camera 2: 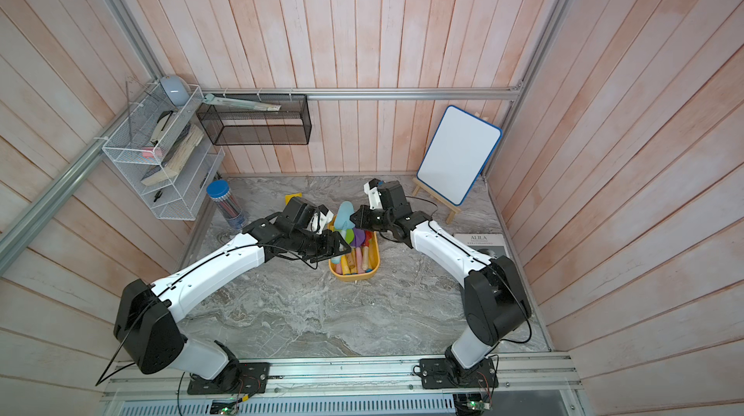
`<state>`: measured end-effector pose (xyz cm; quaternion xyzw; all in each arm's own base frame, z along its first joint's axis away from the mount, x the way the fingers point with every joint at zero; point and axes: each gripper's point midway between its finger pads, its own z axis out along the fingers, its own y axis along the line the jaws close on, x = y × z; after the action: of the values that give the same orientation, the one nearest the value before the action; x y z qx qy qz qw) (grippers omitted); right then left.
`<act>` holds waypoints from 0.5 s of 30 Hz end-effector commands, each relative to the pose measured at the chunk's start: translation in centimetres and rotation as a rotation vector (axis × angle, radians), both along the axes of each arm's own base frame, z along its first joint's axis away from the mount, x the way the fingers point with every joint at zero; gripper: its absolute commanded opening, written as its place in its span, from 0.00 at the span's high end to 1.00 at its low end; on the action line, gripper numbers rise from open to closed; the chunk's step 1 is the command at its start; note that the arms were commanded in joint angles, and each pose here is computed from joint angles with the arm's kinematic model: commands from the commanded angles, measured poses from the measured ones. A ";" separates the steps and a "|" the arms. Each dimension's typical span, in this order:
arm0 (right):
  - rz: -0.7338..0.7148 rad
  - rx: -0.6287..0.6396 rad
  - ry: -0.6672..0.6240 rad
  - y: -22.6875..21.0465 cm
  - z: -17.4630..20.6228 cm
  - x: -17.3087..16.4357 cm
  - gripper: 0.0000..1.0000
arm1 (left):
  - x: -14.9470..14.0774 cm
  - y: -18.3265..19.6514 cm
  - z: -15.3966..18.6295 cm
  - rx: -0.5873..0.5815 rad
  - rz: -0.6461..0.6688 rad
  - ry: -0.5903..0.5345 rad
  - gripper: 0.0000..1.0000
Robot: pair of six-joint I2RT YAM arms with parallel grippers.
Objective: Put the shovel into the storage box
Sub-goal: Place the shovel in the storage box.
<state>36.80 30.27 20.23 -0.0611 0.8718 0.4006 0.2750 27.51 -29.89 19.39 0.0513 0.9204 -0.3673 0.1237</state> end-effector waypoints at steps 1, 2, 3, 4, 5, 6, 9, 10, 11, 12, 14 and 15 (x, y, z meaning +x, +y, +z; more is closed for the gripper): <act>0.007 0.005 -0.027 0.0 0.6 0.8 1.00 | 0.0 -0.6 2.4 -0.055 -0.031 -0.070 0.28; 0.012 0.010 -0.028 0.0 0.6 0.9 1.00 | 0.0 -0.5 2.4 -0.056 -0.033 -0.073 0.26; 0.017 0.015 -0.030 -0.1 0.6 1.1 1.00 | -0.1 -0.5 2.4 -0.055 -0.033 -0.076 0.24; 0.026 0.023 -0.033 -0.3 0.7 1.2 1.00 | -0.1 -0.4 2.5 -0.053 -0.033 -0.080 0.22; 0.035 0.026 -0.032 -0.4 0.6 1.4 1.00 | -0.1 -0.4 2.5 -0.053 -0.032 -0.084 0.21; 0.050 0.030 -0.030 -0.5 0.4 1.5 1.00 | -0.1 -0.4 2.5 -0.054 -0.032 -0.088 0.21; 0.098 0.020 -0.023 -0.7 -0.6 1.8 1.00 | -0.1 -0.3 2.5 -0.055 -0.029 -0.099 0.20; 0.117 0.006 -0.026 -0.7 -0.9 1.9 1.00 | 0.0 -0.2 2.4 -0.053 -0.025 -0.101 0.20; 0.130 -0.009 -0.026 -0.7 -1.3 1.8 1.00 | 0.1 -0.1 2.4 -0.050 -0.022 -0.103 0.20; 0.146 -0.033 -0.027 -0.8 -1.8 1.9 1.00 | 0.1 0.0 2.4 -0.047 -0.018 -0.106 0.20; 0.172 -0.079 -0.029 -0.9 -2.7 2.1 1.00 | 0.3 0.2 2.4 -0.042 -0.011 -0.114 0.20; 0.180 -0.098 -0.033 -1.1 -2.9 2.3 1.00 | 0.3 0.3 2.5 -0.042 -0.007 -0.119 0.20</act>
<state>39.39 28.80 16.96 -0.1081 0.8809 0.3859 0.2519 27.55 -29.97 21.29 0.0664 0.9082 -0.3843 0.1519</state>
